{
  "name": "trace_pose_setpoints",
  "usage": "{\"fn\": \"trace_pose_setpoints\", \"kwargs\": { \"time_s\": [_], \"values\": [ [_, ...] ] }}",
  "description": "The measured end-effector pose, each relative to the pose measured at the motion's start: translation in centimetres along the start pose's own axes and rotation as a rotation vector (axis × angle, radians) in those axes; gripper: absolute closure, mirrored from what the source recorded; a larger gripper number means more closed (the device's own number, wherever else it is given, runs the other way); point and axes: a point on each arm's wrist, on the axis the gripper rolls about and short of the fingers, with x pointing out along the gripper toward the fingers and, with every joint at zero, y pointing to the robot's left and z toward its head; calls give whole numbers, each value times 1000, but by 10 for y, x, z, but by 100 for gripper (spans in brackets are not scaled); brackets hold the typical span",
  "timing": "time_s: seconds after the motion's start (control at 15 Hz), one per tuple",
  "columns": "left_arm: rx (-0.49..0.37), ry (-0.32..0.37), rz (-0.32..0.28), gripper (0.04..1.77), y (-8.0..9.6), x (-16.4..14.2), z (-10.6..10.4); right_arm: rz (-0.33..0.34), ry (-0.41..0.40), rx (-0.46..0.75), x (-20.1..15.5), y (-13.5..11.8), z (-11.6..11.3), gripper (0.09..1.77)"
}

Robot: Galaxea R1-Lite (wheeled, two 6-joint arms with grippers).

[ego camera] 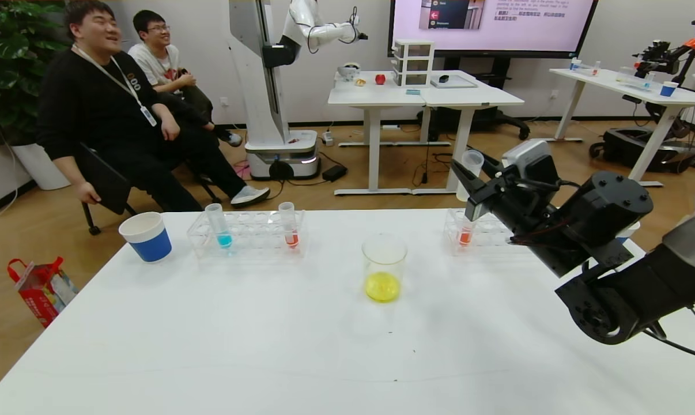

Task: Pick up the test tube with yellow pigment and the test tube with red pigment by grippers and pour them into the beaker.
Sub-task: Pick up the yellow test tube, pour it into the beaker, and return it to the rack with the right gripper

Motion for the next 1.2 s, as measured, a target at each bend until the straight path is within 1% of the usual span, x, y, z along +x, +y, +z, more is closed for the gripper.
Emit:
{"fn": "trace_pose_setpoints", "kwargs": {
  "time_s": [0.13,0.27,0.4,0.47,0.67,0.87,1.0,1.2],
  "values": [
    [0,0,0,6,0,0,0,-20,75,93,-15,1,1,136],
    [0,0,0,6,0,0,0,-36,170,175,-31,-1,1,136],
    [0,0,0,6,0,0,0,-44,261,218,-46,-5,2,136],
    [0,0,0,6,0,0,0,-51,288,237,-51,-8,4,136],
    [0,0,0,6,0,0,0,-95,284,246,-58,-27,11,136],
    [0,0,0,6,0,0,0,-157,278,225,-68,-66,7,136],
    [0,0,0,6,0,0,0,-188,280,209,-81,-100,1,136],
    [0,0,0,6,0,0,0,-268,293,181,-105,-152,-8,136]
  ]
}}
